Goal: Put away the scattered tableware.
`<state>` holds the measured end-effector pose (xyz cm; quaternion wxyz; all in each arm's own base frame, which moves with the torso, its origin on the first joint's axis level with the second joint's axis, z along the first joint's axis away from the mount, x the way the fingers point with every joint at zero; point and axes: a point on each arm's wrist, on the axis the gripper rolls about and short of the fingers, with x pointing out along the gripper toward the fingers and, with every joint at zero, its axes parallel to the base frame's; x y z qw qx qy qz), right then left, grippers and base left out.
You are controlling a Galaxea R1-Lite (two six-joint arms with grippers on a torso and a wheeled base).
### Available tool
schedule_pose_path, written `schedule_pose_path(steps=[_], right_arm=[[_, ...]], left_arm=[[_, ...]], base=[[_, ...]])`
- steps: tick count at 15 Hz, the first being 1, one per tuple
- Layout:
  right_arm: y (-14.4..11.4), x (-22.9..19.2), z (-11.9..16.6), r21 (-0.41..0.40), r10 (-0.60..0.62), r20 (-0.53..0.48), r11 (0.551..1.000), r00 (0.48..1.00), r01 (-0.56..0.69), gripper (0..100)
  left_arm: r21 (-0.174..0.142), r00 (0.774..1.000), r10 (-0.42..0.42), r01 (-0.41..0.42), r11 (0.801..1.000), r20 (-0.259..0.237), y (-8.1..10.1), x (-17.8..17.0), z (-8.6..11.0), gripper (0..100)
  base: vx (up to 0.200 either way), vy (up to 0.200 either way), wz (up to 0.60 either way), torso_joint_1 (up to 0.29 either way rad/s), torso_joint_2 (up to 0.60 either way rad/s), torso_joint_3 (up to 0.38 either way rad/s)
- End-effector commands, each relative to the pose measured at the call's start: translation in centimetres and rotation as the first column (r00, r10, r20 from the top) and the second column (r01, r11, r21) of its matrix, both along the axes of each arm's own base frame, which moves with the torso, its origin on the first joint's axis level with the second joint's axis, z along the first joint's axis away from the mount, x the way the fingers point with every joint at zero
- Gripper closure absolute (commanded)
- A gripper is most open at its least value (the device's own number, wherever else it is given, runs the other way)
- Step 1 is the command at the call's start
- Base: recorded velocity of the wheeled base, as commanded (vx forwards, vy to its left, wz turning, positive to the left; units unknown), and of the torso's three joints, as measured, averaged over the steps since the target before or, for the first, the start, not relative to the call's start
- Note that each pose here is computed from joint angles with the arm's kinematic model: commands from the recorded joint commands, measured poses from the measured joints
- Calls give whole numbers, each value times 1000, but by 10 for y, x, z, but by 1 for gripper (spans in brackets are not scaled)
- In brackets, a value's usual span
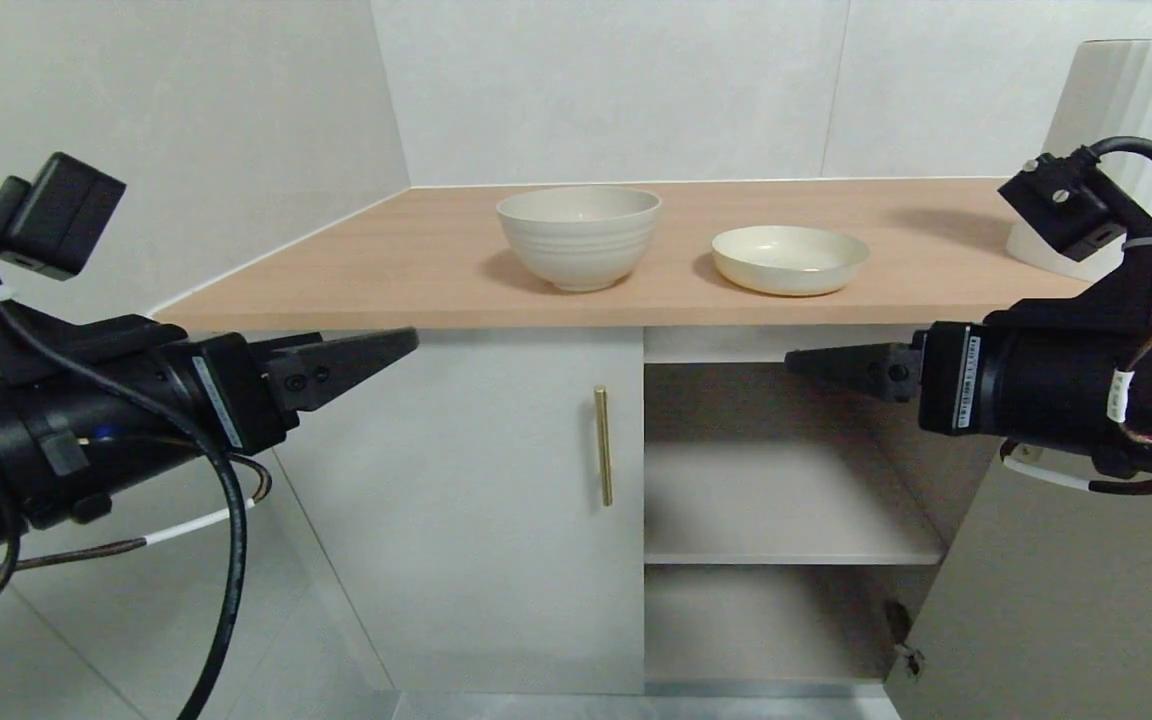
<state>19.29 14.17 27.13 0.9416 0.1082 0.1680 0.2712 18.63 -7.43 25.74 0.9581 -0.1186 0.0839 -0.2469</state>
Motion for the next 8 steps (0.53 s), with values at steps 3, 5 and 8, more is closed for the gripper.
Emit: schedule_pose_path(steps=[3,5,8], right_arm=[[-3,-4,0,-3,2,22,1000,1000,-2,0],[-3,-4,0,1,1,31,1000,1000,-1,0],[-1,0,-4,-7,0,18,1000,1000,0,0]], left_arm=[[-10,1000,-1,1,1000,-10,-1,2,-1,0],[-9,1000,-7,7,1000,-14,-1,2,-1,0],[-4,999,-27,27,1000,-34,-3,6,-5,0]], base=[[0,0,0,0,0,0],[0,0,0,0,0,0],[0,0,0,7,-45,-40]])
